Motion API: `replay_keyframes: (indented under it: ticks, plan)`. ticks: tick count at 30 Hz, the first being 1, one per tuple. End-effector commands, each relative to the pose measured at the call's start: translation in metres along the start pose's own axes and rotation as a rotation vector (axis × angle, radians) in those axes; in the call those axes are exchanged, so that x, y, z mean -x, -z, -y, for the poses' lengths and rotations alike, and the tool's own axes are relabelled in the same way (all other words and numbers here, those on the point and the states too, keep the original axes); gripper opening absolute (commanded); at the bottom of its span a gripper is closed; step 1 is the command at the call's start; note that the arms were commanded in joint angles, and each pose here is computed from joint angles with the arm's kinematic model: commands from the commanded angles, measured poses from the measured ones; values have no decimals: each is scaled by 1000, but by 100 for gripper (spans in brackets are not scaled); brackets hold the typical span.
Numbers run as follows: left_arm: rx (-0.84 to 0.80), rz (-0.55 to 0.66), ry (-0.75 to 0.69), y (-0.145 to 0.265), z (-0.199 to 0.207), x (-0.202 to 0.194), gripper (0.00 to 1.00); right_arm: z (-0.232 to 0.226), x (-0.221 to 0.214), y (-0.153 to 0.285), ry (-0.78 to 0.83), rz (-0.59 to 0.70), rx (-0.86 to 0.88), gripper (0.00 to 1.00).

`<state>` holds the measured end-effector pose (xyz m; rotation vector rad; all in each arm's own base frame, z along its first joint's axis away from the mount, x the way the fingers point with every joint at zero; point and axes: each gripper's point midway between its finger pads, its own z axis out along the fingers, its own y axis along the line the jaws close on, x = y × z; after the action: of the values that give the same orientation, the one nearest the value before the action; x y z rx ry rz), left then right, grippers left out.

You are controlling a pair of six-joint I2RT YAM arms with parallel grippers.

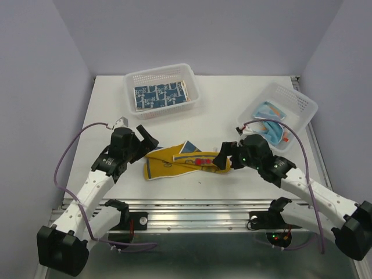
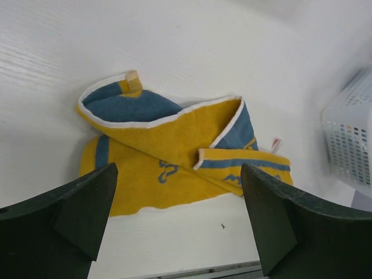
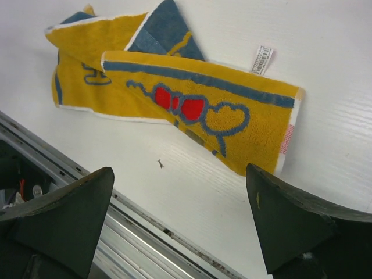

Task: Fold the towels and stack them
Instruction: Move the towel to the center of the board, then flatten out the crumpled towel

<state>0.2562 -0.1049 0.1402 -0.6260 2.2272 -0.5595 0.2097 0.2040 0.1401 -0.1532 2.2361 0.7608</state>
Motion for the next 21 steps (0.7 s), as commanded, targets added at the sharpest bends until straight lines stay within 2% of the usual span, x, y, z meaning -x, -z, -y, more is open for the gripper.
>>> replay_keyframes:
  ticks: [1,4,8,11,12,15,20,21]
  plan:
    - [-168,-23,-77,-2,37,-6,99,-17,0,-16,6,-75,30,100]
    - [-193,-90,-113,-9,51,-27,99,-4,0,-29,2,-65,-45,100]
    - [-175,-143,-173,-18,63,-51,99,-9,7,-33,11,-39,-26,100]
    - [-132,-186,-186,-27,56,-63,99,-7,3,-36,17,-59,-28,100]
    - [-122,-182,-185,-28,54,-62,99,-7,1,-36,18,-66,-29,100]
    - [52,-104,-166,-30,19,-50,99,-13,-8,-37,69,-103,10,100]
    - [102,-88,-153,-24,3,-51,99,-9,-27,-49,107,-169,-53,100]
    - [122,-98,-146,-23,-3,-54,99,-2,-24,-53,117,-149,-106,100]
